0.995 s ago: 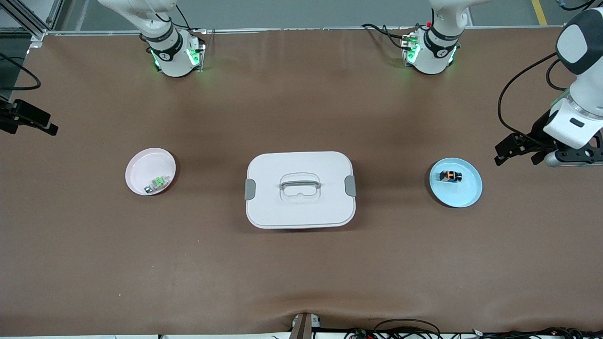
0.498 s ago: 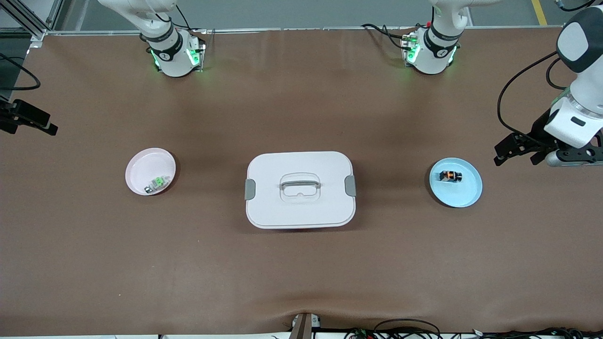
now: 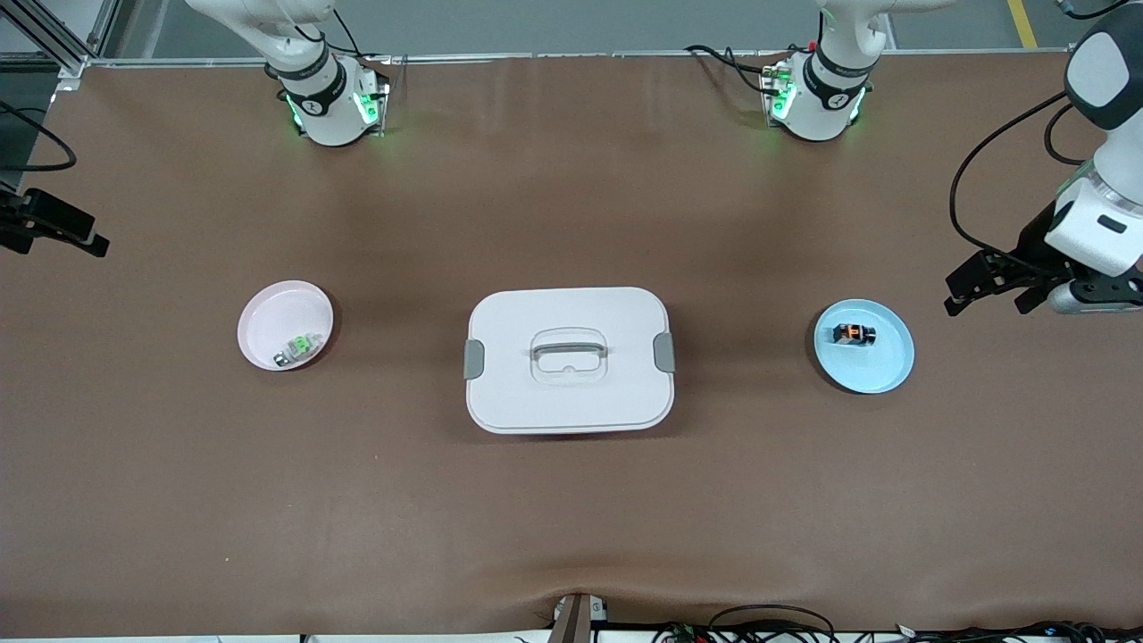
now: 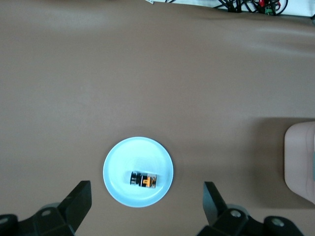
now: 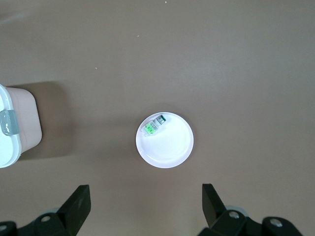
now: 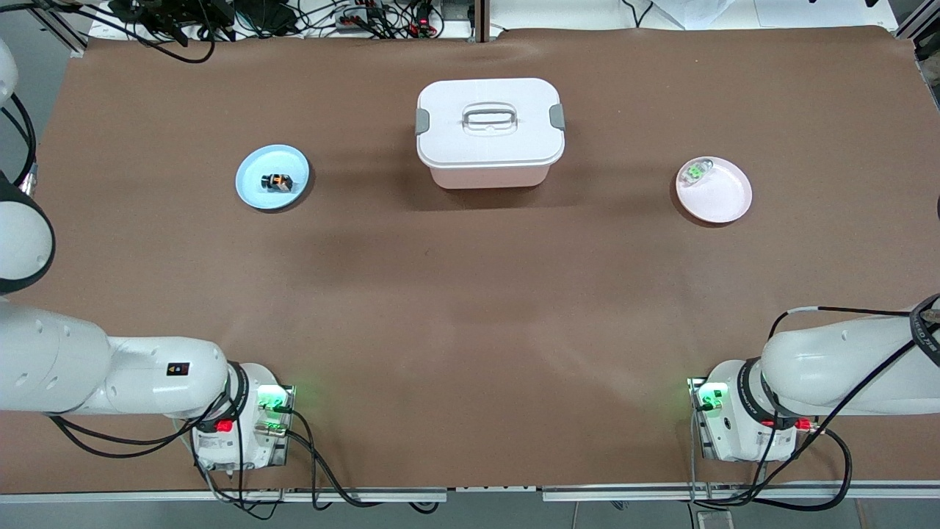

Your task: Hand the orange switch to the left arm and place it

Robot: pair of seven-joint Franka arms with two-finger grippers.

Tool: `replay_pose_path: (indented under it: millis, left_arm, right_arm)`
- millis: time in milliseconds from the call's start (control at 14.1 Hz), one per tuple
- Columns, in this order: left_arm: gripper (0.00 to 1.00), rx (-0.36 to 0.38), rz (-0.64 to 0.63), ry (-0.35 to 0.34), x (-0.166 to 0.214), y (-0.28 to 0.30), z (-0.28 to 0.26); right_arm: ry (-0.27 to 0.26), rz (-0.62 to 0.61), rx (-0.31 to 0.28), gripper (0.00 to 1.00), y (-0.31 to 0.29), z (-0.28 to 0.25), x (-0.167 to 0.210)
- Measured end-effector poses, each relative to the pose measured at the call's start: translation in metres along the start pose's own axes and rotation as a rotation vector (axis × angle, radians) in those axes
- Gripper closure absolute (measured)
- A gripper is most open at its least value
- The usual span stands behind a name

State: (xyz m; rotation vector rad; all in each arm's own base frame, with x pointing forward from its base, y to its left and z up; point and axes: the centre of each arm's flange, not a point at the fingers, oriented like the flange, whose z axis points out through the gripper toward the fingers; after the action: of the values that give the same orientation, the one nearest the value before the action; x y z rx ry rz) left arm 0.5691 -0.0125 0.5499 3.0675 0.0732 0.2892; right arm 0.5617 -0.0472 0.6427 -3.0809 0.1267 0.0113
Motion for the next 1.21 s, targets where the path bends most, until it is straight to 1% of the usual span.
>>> replay_pose_path:
  millis: [142, 427, 569, 782, 995, 1209]
  left_arm:
    - [0.0, 0.001, 0.002, -0.048, -0.003, 0.001, -0.018]
    - [0.0, 0.001, 0.014, -0.09, -0.008, 0.007, -0.054]
    - [0.0, 0.0, 0.026, -0.086, -0.013, 0.014, -0.07]
    - [0.0, 0.007, 0.04, -0.097, -0.028, 0.02, -0.091]
    - [0.0, 0.034, 0.063, -0.109, -0.033, 0.028, -0.093]
    - [0.0, 0.036, 0.066, -0.107, -0.031, 0.029, -0.094]
  right_arm:
    - [0.0, 0.0, 0.0, 0.0, 0.0, 0.0, 0.0]
    - [0.0, 0.001, 0.0, 0.0, 0.0, 0.0, 0.0]
    - [0.0, 0.001, 0.0, 0.0, 0.0, 0.0, 0.0]
    - [-0.001, 0.002, 0.0, 0.0, 0.001, 0.0, 0.0]
    - [-0.001, 0.007, 0.0, 0.0, 0.004, 0.0, 0.0]
    - [-0.001, 0.008, 0.0, 0.0, 0.005, 0.0, 0.0]
